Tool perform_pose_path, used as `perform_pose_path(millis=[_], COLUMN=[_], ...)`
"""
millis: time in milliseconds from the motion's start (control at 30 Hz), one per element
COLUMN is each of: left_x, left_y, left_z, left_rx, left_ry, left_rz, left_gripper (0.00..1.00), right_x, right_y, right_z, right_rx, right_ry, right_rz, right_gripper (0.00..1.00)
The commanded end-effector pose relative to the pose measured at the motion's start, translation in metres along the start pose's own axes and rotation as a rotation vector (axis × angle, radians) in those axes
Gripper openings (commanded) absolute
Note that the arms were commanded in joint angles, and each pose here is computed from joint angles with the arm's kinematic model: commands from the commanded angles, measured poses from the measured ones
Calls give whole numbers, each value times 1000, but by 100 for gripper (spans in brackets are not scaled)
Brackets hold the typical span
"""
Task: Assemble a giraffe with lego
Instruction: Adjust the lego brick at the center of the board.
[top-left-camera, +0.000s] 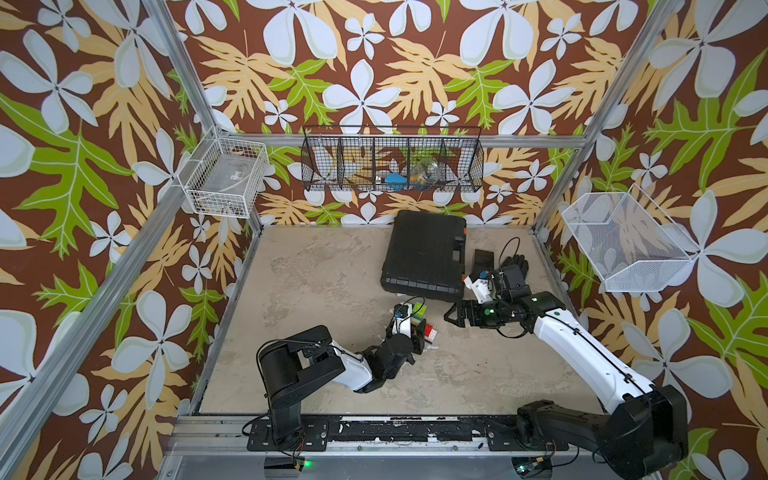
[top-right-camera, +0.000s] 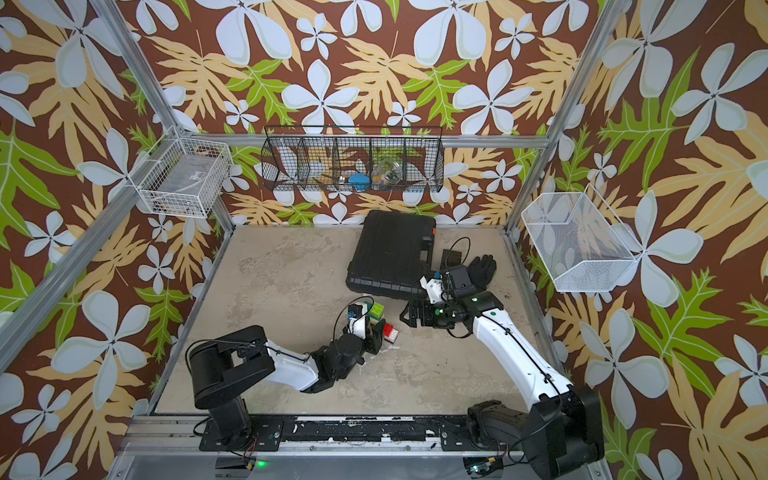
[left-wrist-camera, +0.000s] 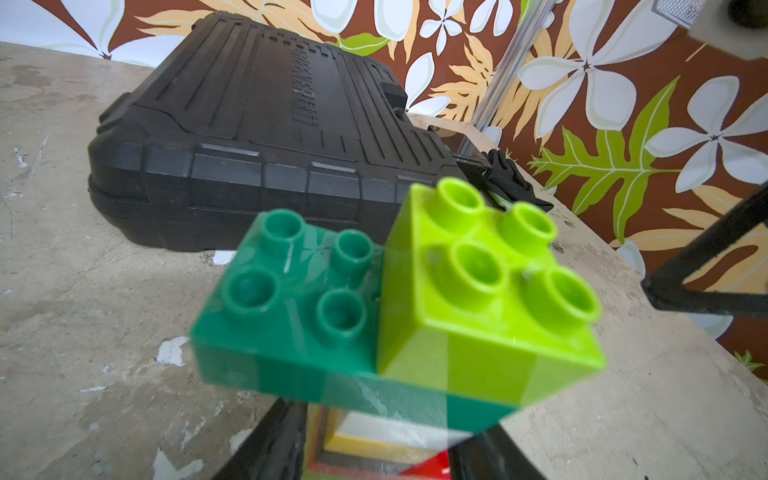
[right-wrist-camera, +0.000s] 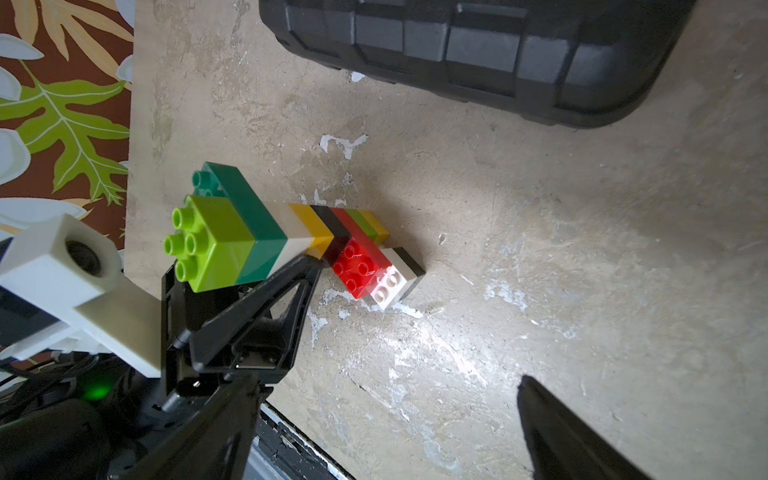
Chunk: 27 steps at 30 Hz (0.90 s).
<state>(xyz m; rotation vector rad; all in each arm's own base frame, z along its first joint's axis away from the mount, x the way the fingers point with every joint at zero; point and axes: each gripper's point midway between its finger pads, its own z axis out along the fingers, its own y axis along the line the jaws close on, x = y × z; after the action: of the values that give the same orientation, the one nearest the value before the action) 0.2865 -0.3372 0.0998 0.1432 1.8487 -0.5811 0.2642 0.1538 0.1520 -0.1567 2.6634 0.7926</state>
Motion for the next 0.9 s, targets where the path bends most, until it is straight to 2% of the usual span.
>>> perform_pose_path(millis=[0, 133, 267, 633, 733, 867], left_x=[-7, -8, -10, -27, -35, -44], left_y=[-4, -5, -3, 1, -3, -13], left_z=[2, 3, 2, -15, -25, -38], left_rx=[18, 19, 11, -5, 7, 17], left_ry=[-22, -23, -28, -19, 31, 185], left_rz=[-8, -4, 1, 43, 92, 186], left_gripper=[49, 41, 22, 22, 21, 18], right_x=[-1, -3, -1, -3, -7, -15], right_y=[1, 1, -1, 1, 5, 8], right_z=[-1, -1, -1, -4, -9, -21], right_rx=[-4, 1, 2, -7, -15, 5], right_ry=[2, 2, 5, -9, -28, -75], right_rz=[-15, -16, -14, -13, -16, -39], right_gripper=[99, 99, 99, 99, 99, 98])
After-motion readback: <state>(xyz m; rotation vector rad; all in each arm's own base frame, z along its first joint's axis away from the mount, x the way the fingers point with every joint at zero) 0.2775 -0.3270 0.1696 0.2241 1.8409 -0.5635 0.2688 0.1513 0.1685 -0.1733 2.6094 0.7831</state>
